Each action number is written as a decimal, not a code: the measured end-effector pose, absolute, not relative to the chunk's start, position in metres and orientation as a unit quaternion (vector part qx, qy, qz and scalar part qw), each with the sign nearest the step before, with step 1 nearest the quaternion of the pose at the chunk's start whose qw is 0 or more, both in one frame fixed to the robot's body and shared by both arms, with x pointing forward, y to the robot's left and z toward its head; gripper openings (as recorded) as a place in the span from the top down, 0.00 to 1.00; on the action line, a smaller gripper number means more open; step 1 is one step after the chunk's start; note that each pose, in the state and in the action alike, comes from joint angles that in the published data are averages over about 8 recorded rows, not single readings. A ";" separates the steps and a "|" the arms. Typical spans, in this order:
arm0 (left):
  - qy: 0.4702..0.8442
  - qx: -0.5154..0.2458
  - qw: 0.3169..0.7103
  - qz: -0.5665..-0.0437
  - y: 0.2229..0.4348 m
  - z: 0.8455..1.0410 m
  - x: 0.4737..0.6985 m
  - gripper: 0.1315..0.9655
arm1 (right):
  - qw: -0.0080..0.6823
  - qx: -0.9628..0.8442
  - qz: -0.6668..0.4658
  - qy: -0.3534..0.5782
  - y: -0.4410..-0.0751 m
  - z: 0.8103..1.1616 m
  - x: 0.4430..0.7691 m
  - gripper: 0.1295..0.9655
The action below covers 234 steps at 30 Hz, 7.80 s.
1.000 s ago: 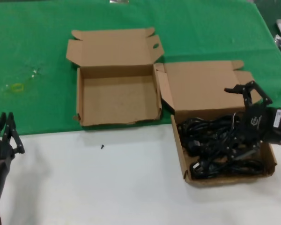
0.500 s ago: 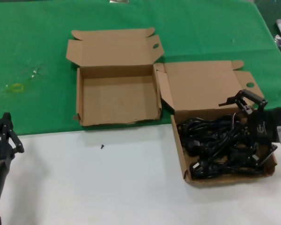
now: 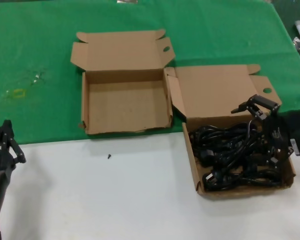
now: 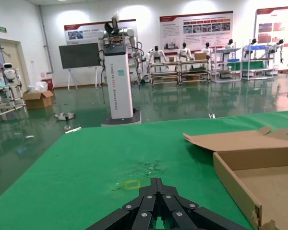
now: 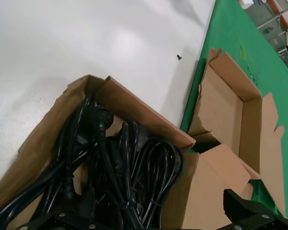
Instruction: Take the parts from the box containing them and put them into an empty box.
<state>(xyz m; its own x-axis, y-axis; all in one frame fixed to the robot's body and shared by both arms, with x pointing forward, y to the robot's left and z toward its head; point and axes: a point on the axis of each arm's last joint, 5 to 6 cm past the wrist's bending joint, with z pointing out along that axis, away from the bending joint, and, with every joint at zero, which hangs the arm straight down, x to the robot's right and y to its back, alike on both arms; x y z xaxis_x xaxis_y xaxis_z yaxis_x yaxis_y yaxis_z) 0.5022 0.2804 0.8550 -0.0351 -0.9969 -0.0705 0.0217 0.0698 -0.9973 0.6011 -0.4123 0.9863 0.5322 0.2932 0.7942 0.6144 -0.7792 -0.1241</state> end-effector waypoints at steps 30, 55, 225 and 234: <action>0.521 -0.468 0.513 -0.496 0.280 0.855 0.502 0.99 | 0.191 -0.860 -0.393 -0.263 -0.417 0.976 0.605 0.45; 0.521 -0.468 0.513 -0.496 0.280 0.855 0.502 0.99 | 0.196 -0.868 -0.392 -0.233 -0.432 0.987 0.591 0.86; 0.521 -0.468 0.513 -0.496 0.280 0.855 0.502 0.88 | 0.306 -0.768 -0.541 -0.156 -0.235 0.963 0.694 0.00; 0.521 -0.468 0.513 -0.496 0.280 0.855 0.502 0.73 | 0.348 -0.757 -0.548 -0.069 -0.235 0.940 0.675 0.00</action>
